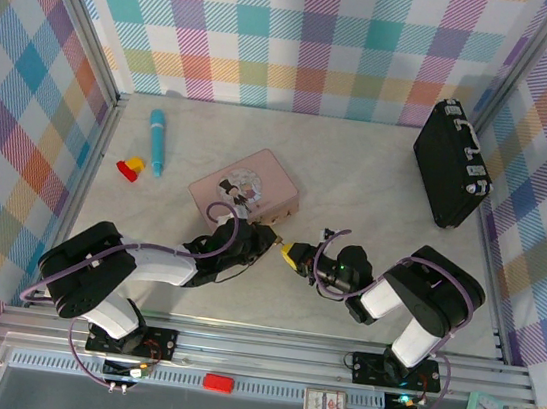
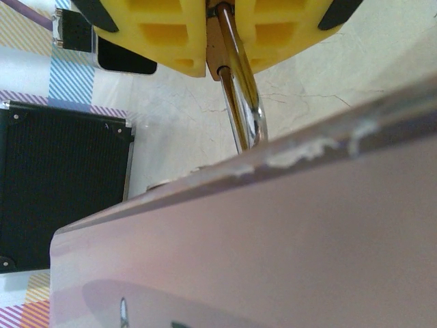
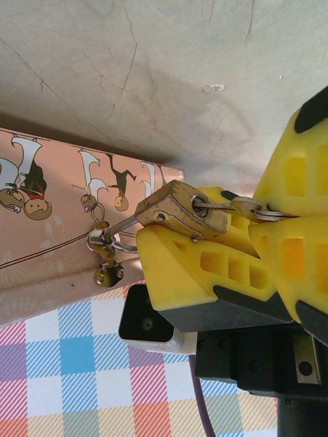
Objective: Unlock the padlock with the key
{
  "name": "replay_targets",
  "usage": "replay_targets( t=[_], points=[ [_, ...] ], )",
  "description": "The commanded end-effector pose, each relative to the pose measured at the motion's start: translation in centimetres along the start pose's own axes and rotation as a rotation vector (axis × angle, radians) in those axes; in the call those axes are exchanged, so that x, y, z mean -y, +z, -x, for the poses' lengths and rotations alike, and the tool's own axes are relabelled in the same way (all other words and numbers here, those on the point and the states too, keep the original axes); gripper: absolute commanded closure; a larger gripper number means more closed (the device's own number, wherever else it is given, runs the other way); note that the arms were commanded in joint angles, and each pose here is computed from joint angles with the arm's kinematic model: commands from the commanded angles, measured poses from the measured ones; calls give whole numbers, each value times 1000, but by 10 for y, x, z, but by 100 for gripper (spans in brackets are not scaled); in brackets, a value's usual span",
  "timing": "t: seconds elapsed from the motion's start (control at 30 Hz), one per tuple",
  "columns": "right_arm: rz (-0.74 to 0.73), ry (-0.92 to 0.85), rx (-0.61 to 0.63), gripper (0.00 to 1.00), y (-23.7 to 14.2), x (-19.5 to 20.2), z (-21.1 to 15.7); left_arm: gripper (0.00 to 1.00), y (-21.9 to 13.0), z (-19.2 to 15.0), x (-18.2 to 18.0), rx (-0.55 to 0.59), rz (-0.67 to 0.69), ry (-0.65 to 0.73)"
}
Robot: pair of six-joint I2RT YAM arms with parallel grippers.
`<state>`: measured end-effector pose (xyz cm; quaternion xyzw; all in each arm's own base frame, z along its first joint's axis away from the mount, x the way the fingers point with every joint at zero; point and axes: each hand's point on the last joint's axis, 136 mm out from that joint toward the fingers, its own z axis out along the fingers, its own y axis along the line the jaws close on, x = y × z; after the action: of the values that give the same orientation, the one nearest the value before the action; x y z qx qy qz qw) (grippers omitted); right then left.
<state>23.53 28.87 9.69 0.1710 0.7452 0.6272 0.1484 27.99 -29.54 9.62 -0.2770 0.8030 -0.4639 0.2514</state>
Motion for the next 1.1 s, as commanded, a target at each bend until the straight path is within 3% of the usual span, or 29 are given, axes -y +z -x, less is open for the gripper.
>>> replay_targets(
  t=[0.0,0.4,1.07],
  points=[
    [78,-26,16,100,2,-23,6,100,-15,-9,89,-36,-290,-52],
    [15,-6,1,100,2,2,9,100,-29,-7,103,-32,-314,-32],
    [84,-35,-74,100,14,-24,6,100,-30,-15,114,-55,-334,-14]
  ],
)
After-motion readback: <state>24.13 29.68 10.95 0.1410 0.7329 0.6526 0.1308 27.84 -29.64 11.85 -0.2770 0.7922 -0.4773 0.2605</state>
